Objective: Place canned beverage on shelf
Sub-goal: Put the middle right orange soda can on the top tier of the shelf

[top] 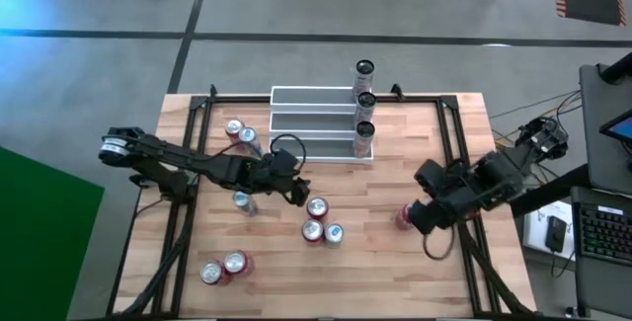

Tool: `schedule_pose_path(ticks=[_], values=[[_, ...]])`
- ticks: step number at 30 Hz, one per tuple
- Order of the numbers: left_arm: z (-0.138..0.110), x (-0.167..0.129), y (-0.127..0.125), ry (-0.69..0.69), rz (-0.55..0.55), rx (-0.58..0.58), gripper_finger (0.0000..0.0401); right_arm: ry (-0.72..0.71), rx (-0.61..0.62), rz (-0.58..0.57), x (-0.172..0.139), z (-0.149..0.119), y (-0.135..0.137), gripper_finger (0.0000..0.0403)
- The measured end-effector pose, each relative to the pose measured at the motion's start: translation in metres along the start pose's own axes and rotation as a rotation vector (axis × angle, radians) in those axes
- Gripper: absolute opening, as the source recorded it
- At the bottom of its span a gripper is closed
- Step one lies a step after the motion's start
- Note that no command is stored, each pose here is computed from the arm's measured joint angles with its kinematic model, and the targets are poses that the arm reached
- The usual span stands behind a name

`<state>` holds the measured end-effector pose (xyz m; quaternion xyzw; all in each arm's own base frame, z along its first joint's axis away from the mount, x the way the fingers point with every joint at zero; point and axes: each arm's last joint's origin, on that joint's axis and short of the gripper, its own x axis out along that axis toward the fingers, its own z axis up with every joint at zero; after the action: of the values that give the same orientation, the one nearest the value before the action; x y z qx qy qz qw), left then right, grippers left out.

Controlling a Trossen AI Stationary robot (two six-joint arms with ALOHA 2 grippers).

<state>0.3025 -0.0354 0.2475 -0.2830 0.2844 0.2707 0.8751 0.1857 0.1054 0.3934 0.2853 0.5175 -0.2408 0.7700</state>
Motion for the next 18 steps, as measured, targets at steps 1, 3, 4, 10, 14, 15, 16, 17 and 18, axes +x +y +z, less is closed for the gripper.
schedule_pose_path(ticks=[1, 3, 4, 10, 14, 15, 16, 17, 18], values=[[0.002, -0.003, -0.001, -0.007, -0.023, -0.009, 0.0215, 0.019, 0.004, -0.011, 0.004, 0.002, -0.001, 0.0327], [0.007, -0.009, -0.004, -0.018, -0.082, -0.029, 0.0215, 0.072, 0.024, -0.028, 0.012, 0.004, -0.003, 0.0327], [0.009, -0.012, -0.005, -0.02, -0.108, -0.033, 0.0215, 0.096, 0.031, -0.035, 0.015, 0.004, -0.003, 0.0327], [0.021, -0.04, -0.004, -0.055, -0.202, -0.037, 0.0215, 0.187, 0.052, -0.088, 0.033, -0.001, -0.007, 0.0327], [0.029, -0.058, -0.001, -0.103, -0.242, -0.032, 0.0215, 0.223, 0.036, -0.137, 0.045, -0.01, -0.009, 0.0327], [0.031, -0.062, 0.0, -0.113, -0.251, -0.025, 0.0215, 0.24, 0.039, -0.146, 0.048, -0.012, -0.01, 0.0327], [0.032, -0.066, 0.001, -0.122, -0.26, -0.015, 0.0215, 0.258, 0.044, -0.154, 0.051, -0.014, -0.01, 0.0327], [0.033, -0.07, 0.001, -0.132, -0.268, -0.003, 0.0215, 0.275, 0.048, -0.159, 0.052, -0.016, -0.01, 0.0327], [0.034, -0.073, 0.002, -0.14, -0.275, 0.009, 0.0215, 0.289, 0.049, -0.161, 0.053, -0.018, -0.01, 0.0327]])
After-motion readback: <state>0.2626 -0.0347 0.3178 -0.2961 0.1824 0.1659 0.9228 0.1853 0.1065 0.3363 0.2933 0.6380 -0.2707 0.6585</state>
